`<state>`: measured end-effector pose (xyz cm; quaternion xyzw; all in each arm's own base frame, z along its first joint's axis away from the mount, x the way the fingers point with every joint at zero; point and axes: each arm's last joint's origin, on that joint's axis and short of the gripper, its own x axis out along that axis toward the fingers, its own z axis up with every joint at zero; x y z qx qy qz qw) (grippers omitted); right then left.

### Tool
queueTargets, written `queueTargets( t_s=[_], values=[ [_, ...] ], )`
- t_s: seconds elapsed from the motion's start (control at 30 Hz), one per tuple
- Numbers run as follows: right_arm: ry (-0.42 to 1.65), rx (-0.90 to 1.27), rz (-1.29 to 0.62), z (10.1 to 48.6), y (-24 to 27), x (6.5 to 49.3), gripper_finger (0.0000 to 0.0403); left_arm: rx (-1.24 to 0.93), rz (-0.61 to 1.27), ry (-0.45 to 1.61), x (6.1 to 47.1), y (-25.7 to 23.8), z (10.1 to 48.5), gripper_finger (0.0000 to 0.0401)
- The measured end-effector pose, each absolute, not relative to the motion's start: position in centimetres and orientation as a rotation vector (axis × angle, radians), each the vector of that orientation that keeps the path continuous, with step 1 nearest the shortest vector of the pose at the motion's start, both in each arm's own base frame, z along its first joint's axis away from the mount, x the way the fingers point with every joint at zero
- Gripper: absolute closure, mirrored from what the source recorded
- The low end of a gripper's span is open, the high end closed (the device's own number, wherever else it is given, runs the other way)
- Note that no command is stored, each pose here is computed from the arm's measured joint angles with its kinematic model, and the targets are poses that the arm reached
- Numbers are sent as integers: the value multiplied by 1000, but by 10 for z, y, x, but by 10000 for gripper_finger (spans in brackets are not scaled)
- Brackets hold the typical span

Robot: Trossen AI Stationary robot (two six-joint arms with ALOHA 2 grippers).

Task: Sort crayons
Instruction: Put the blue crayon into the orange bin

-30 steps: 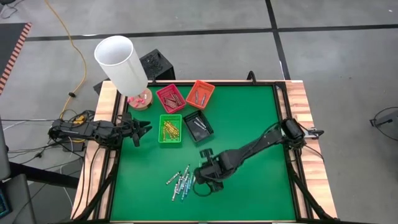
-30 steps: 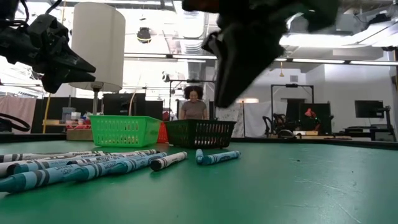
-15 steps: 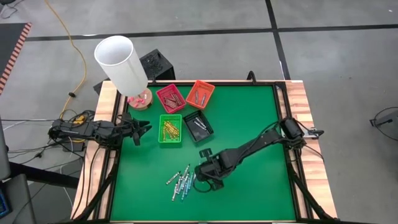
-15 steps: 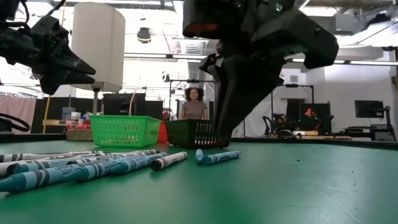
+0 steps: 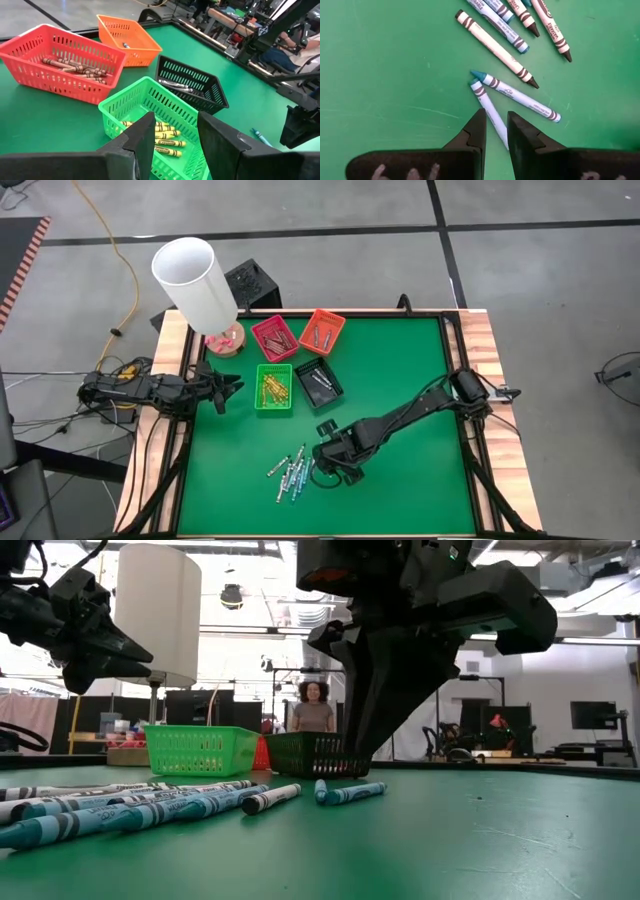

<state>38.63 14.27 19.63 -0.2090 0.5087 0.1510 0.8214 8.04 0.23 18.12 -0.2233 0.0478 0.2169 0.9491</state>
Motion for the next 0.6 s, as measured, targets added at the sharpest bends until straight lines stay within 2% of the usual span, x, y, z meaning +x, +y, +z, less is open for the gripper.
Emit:
queueTargets(
  t_s=[0.6],
  values=[
    [1186, -492, 368, 155, 146, 394, 331, -457, 443, 100, 80, 2, 181, 264]
  ],
)
